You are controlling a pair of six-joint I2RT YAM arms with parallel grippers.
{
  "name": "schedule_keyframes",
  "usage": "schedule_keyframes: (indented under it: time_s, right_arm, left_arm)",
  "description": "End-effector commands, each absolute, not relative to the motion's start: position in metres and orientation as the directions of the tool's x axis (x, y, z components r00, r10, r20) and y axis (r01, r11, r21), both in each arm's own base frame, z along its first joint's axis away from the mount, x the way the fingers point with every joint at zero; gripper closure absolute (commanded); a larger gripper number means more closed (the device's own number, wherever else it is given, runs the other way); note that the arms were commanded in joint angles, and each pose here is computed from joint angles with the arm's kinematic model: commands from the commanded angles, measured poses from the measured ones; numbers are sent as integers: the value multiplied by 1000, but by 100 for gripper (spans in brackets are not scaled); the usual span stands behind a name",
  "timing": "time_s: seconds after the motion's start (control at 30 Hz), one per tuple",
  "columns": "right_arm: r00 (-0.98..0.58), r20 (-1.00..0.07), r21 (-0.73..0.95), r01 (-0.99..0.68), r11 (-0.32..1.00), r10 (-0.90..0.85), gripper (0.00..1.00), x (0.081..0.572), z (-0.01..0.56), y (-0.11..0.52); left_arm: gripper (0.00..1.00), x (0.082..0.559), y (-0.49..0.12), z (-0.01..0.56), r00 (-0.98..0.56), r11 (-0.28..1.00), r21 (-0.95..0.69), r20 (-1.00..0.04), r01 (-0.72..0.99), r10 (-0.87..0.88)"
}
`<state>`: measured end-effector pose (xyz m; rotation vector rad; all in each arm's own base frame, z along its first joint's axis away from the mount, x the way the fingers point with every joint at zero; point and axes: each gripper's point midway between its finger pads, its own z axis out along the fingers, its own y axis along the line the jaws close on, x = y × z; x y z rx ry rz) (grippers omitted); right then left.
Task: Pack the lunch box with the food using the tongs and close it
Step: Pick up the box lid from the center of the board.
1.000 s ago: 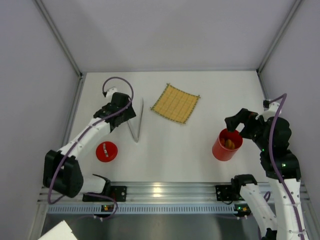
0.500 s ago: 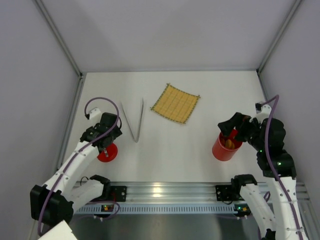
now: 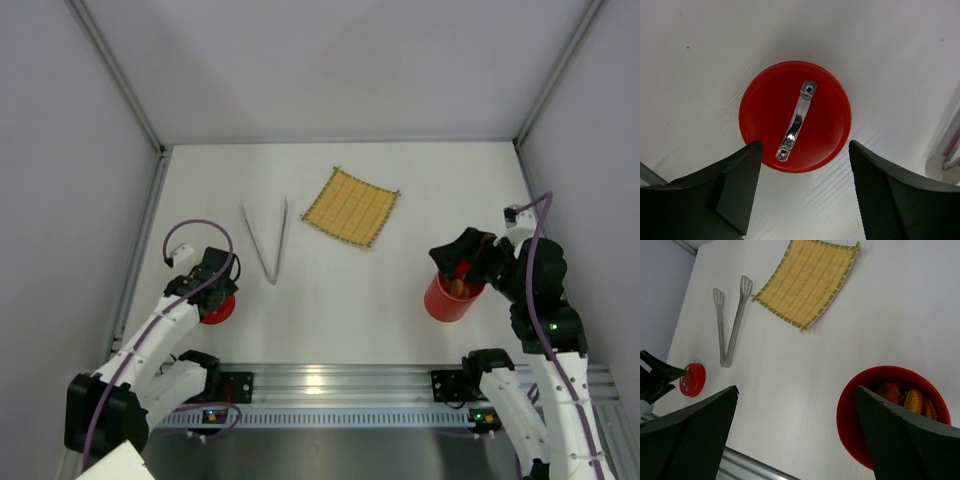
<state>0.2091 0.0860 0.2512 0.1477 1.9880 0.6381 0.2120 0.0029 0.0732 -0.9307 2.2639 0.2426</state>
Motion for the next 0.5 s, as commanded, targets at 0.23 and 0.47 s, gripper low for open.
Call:
schedule_keyframes:
  time_s: [0.23, 0.47]
  right_arm:
    - [-435, -819, 494, -202, 846, 375, 1, 216, 264, 87]
    - [-438, -818, 493, -196, 848, 374, 0, 218, 261, 86]
  left_arm:
    - [31, 217, 8, 56, -431, 659, -141, -654, -738, -622]
    - [41, 222, 15, 54, -422, 655, -140, -661, -743, -620]
